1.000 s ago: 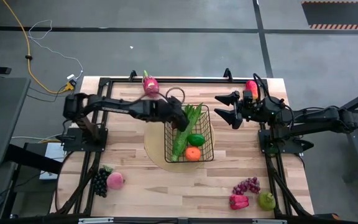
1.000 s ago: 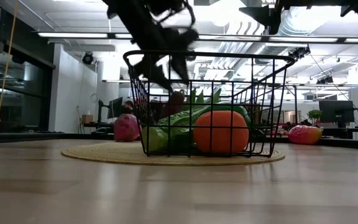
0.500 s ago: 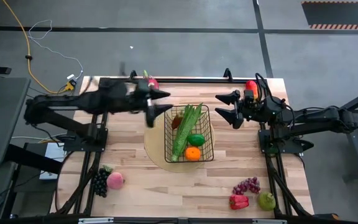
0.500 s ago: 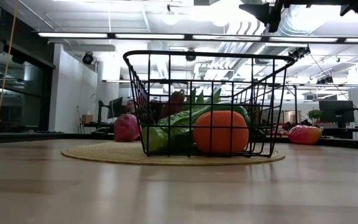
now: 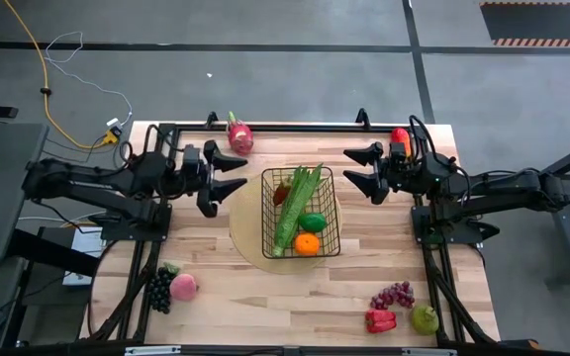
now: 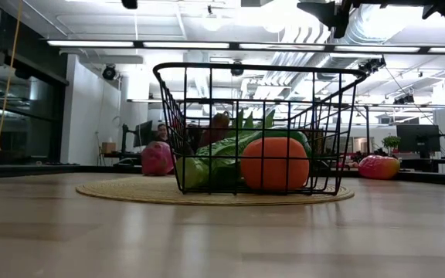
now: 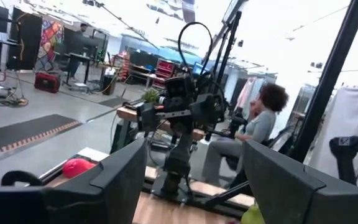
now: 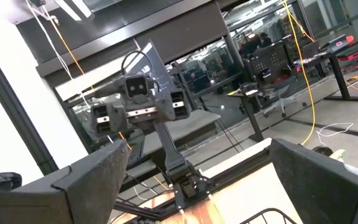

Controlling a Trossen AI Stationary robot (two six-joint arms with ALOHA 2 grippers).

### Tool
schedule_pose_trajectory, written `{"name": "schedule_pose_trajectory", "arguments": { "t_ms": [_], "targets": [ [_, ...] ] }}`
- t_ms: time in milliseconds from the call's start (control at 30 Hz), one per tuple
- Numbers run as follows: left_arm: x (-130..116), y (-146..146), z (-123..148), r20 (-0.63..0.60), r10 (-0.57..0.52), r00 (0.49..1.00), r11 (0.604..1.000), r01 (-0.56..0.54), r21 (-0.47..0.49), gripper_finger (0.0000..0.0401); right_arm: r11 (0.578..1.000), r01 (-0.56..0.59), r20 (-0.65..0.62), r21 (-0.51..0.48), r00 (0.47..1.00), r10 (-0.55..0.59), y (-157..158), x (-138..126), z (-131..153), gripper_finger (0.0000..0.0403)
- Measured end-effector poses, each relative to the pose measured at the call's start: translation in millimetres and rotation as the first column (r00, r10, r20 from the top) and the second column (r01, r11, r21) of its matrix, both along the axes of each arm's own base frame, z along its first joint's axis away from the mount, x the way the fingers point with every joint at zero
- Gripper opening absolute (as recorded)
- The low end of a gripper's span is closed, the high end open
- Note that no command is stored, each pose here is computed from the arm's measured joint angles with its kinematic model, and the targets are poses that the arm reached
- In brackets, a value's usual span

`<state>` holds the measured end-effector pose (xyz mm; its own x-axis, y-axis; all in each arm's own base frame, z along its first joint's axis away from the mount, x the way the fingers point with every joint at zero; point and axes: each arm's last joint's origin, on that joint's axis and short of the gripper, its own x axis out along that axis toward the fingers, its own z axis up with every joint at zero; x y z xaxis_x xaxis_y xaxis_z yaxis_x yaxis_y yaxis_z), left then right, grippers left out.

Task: Build produce basket
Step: Put the pear into the wire basket

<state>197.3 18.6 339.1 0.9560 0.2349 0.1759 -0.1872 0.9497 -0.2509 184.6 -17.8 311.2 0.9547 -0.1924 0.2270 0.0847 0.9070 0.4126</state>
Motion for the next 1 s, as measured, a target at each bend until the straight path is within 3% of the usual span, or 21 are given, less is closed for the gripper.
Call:
{"name": "schedule_pose_trajectory", "arguments": {
  "t_ms": [267, 333, 433, 500, 600, 700, 800, 867, 933, 1000],
  "targets": [
    [-4, 4, -1, -0.04, 0.04, 0.998, 0.996, -0.037, 0.084, 0.0252, 1.0, -0.002, 0.001, 0.006, 1.0, 0.002, 0, 0, 0, 0.0383],
    [-4, 4, -1, -0.039, 0.04, 0.998, 0.996, -0.036, 0.085, 0.0252, 0.998, -0.014, -0.007, 0.059, 1.0, 0.014, 0, 0, 0, 0.0383],
    [-4, 4, -2, -0.049, 0.039, 0.998, 0.996, -0.035, 0.084, 0.0252, 0.99, -0.033, -0.183, 0.136, 0.981, 0.057, 1, 2, 9, 0.0383],
    [-4, 4, -2, -0.054, 0.04, 0.998, 0.996, -0.035, 0.084, 0.0252, 0.985, -0.038, -0.371, 0.171, 0.923, 0.1, 2, 2, 15, 0.0383],
    [-4, 4, -2, -0.055, 0.04, 0.998, 0.996, -0.036, 0.084, 0.0252, 0.955, -0.049, -0.636, 0.292, 0.736, 0.232, 8, -3, 17, 0.0383],
    [-4, 5, -2, -0.057, 0.053, 0.997, 0.995, -0.049, 0.082, 0.0252, 0.866, -0.017, -0.742, 0.5, 0.507, 0.439, 21, -10, 15, 0.0383],
    [-4, 5, -3, -0.062, 0.064, 0.996, 0.995, -0.058, 0.084, 0.0252, 0.742, 0.076, -0.731, 0.666, 0.266, 0.629, 41, -17, 4, 0.0383],
    [-4, 5, -3, -0.066, 0.074, 0.995, 0.993, -0.068, 0.098, 0.0252, 0.671, 0.122, -0.682, 0.731, 0.132, 0.719, 58, -24, -2, 0.0383],
    [-4, 6, -3, -0.067, 0.093, 0.993, 0.991, -0.086, 0.104, 0.0252, 0.636, 0.168, -0.646, 0.753, 0.008, 0.763, 76, -30, -10, 0.0383],
    [-4, 6, -3, -0.067, 0.103, 0.992, 0.99, -0.096, 0.103, 0.0252, 0.614, 0.212, -0.615, 0.76, -0.072, 0.786, 92, -36, -16, 0.0383]
  ]
}}
